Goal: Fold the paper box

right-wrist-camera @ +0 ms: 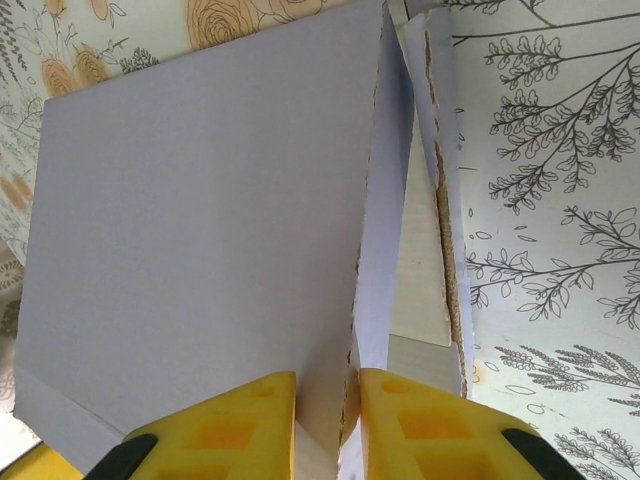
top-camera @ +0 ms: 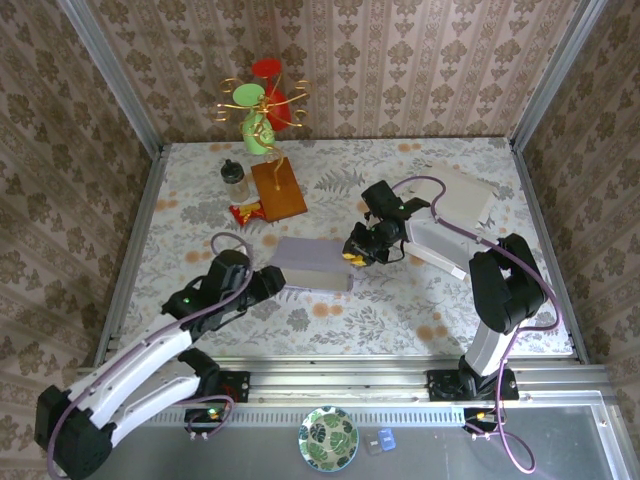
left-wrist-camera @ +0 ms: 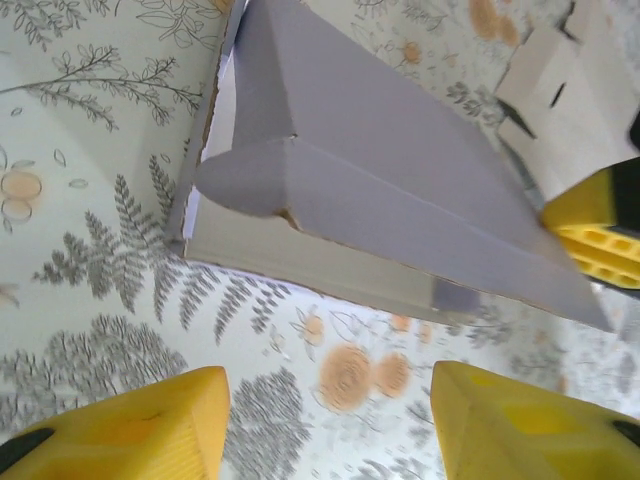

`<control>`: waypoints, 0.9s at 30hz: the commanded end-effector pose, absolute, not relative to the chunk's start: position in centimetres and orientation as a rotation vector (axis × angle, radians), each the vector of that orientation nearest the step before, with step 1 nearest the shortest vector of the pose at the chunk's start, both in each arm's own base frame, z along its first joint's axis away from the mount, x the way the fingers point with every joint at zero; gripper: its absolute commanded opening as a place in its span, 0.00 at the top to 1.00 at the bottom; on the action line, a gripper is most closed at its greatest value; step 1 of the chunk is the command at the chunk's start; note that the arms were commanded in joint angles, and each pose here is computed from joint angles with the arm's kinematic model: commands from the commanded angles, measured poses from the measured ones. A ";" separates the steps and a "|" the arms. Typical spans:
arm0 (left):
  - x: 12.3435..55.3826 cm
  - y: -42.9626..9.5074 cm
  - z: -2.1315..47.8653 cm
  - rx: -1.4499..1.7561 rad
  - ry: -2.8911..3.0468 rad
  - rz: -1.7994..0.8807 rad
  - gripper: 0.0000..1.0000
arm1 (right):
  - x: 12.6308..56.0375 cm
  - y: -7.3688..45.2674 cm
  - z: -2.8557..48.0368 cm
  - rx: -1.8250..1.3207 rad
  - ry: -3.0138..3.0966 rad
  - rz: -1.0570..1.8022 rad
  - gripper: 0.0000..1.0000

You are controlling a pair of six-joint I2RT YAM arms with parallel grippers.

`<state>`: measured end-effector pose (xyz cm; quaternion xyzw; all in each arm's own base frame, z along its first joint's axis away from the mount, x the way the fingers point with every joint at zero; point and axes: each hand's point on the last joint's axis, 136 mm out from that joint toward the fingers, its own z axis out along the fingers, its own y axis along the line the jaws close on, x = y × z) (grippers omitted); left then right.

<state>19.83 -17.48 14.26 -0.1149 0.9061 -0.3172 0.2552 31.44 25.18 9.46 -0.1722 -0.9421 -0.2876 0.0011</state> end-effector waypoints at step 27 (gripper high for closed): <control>30.4 -17.0 11.9 -0.071 2.692 -0.698 0.46 | 31.0 24.6 8.0 -0.418 -2.986 -0.771 0.70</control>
